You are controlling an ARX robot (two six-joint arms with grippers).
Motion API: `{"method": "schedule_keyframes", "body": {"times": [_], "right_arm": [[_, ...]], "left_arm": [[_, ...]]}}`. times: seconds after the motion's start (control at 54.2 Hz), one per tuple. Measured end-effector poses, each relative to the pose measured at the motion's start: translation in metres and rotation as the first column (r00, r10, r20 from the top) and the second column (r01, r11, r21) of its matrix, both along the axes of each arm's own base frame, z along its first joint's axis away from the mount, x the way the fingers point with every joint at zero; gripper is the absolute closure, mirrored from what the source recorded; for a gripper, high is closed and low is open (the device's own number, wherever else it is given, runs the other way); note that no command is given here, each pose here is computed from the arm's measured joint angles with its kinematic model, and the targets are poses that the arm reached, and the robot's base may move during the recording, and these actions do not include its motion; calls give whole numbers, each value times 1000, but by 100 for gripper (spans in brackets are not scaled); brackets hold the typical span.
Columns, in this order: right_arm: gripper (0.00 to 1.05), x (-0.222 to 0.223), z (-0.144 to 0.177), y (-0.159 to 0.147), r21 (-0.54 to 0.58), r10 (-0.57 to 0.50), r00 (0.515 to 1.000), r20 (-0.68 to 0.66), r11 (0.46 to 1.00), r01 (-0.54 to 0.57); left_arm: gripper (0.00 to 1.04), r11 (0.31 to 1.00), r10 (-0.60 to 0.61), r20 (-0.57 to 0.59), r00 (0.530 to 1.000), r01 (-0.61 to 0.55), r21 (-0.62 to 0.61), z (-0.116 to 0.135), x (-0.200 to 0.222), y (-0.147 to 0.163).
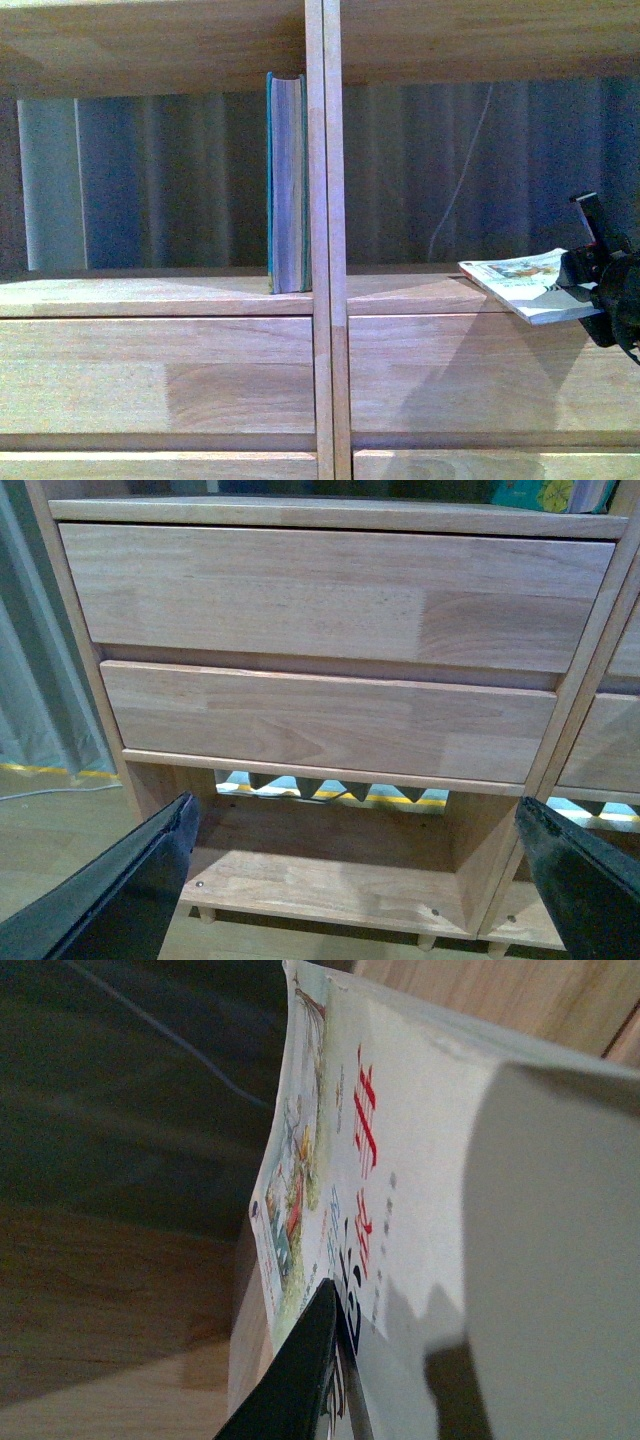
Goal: Organize books on shelf
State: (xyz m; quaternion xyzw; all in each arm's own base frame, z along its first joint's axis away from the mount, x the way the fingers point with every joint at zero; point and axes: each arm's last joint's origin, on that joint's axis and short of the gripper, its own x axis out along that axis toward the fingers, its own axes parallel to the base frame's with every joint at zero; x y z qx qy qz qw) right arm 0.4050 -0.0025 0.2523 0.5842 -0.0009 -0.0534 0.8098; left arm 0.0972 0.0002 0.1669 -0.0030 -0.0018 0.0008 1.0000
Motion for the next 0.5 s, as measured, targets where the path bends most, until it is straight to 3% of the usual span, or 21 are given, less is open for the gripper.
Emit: {"method": "schedule_keyframes", "body": {"times": [0.24,0.498], "right_arm": [[88,-29,10,-9,1,40,998,57,999,-40],[88,-85,46,-16,-30,153,970,192,988,-150]], "left_arm": [[7,1000,0,0,1000,0,0,0,0,0],[7,1000,0,0,1000,0,0,0,0,0]]}}
